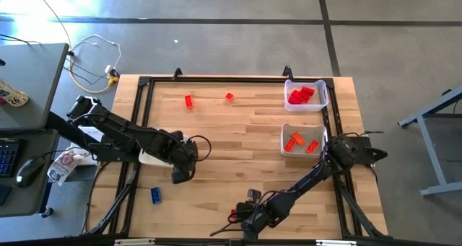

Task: Sort & place blocks by color
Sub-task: Put the red game piece into the transparent bin

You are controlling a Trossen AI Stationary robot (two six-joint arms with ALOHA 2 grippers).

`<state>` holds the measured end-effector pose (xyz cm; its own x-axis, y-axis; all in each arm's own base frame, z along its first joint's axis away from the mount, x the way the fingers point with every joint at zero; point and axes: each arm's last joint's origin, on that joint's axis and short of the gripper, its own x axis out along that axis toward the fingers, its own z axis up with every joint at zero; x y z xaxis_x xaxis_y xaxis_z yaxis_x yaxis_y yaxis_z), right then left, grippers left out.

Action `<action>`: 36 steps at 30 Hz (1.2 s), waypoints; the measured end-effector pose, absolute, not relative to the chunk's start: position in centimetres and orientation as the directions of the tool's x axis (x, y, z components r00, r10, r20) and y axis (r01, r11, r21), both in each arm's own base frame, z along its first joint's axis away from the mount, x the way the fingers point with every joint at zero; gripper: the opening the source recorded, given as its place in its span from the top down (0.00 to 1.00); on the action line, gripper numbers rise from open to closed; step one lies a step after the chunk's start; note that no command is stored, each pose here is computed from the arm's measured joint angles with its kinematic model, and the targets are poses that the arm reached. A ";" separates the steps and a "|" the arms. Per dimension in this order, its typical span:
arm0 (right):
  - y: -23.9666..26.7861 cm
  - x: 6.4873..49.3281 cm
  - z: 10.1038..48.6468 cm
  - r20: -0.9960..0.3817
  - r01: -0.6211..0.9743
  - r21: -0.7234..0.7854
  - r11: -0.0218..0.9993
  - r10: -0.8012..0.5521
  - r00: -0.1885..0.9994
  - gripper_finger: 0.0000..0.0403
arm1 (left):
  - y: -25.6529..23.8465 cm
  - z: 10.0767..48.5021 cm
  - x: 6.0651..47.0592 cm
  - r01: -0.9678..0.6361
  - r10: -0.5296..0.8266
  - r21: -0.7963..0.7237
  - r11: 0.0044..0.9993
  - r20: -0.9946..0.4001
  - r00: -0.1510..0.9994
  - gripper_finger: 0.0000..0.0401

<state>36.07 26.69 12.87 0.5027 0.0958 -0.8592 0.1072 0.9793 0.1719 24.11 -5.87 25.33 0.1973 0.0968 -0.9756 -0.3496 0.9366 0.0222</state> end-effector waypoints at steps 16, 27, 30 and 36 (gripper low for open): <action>20.8 37.2 17.8 -0.839 0.050 -0.089 0.995 -0.102 0.535 0.72 | -3.0 25.4 25.0 -0.367 0.083 -0.005 0.930 -0.971 0.223 0.49; 16.1 38.4 20.7 -0.805 -0.005 -0.246 0.969 -0.201 0.558 0.72 | 1.3 25.7 26.3 -0.333 -0.141 -0.257 0.907 -0.932 0.335 0.49; 15.1 38.6 21.4 -0.776 -0.002 -0.311 0.950 -0.253 0.578 0.72 | 2.2 26.0 26.8 -0.327 -0.213 -0.357 0.875 -0.890 0.404 0.49; 13.2 39.2 21.7 -0.743 0.010 -0.413 0.911 -0.343 0.575 0.72 | 3.5 26.9 28.2 -0.314 -0.262 -0.497 0.809 -0.783 0.564 0.49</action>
